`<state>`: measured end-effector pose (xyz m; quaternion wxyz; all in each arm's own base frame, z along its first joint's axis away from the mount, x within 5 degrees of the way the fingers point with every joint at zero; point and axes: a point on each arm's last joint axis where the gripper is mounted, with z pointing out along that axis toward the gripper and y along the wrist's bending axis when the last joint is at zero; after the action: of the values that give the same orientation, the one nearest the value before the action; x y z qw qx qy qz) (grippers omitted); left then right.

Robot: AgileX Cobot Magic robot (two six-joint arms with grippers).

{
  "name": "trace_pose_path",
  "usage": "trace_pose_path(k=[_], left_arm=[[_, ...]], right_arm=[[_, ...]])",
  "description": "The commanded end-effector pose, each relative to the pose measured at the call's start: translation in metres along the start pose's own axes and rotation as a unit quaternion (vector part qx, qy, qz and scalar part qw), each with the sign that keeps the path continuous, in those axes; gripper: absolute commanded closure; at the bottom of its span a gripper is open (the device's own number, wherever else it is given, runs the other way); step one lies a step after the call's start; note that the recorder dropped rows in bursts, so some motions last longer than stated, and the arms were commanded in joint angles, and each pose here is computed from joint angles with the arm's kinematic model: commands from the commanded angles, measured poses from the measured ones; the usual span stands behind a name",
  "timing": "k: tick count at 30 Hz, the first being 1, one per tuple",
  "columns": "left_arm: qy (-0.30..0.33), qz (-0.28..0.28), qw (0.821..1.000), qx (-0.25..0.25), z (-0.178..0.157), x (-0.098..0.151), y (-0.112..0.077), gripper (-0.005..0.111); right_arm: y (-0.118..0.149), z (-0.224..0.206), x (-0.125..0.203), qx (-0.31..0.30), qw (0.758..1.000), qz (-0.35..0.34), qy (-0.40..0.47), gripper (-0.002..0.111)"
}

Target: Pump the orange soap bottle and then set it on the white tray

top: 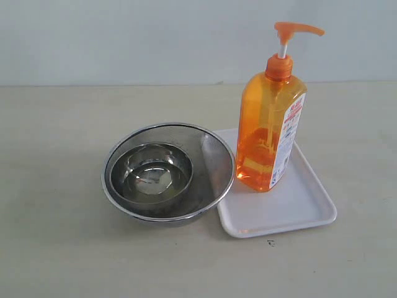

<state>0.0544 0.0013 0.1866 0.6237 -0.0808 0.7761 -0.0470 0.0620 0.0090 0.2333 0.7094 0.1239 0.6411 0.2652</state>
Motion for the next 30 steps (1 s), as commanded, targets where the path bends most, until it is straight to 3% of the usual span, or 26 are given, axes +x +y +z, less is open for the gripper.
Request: trace_pose_path(k=[1,18,22,24,27,30], left_arm=[[-0.002,-0.003,1.0,-0.002,0.0,0.001,0.0,0.101],[-0.002,-0.003,1.0,-0.002,0.0,0.001,0.0,0.101],[-0.002,-0.003,1.0,-0.002,0.0,0.001,0.0,0.101],[-0.002,-0.003,1.0,-0.002,0.0,0.001,0.0,0.101],[-0.002,-0.003,1.0,-0.002,0.0,0.001,0.0,0.101],[-0.002,-0.003,1.0,-0.002,0.0,0.001,0.0,0.101]], right_arm=[[0.001,-0.001,-0.002,-0.002,1.0,0.001,-0.007,0.108],[0.002,-0.001,-0.008,-0.005,0.999,0.001,-0.035,0.108],[0.002,-0.001,-0.009,-0.008,0.999,0.033,-0.042,0.108],[0.006,-0.001,-0.016,-0.015,0.998,0.029,-0.055,0.108],[0.031,-0.005,-0.053,-0.053,0.994,-0.024,-0.097,0.108],[0.047,-0.005,-0.073,-0.062,0.993,-0.06,-0.084,0.108]])
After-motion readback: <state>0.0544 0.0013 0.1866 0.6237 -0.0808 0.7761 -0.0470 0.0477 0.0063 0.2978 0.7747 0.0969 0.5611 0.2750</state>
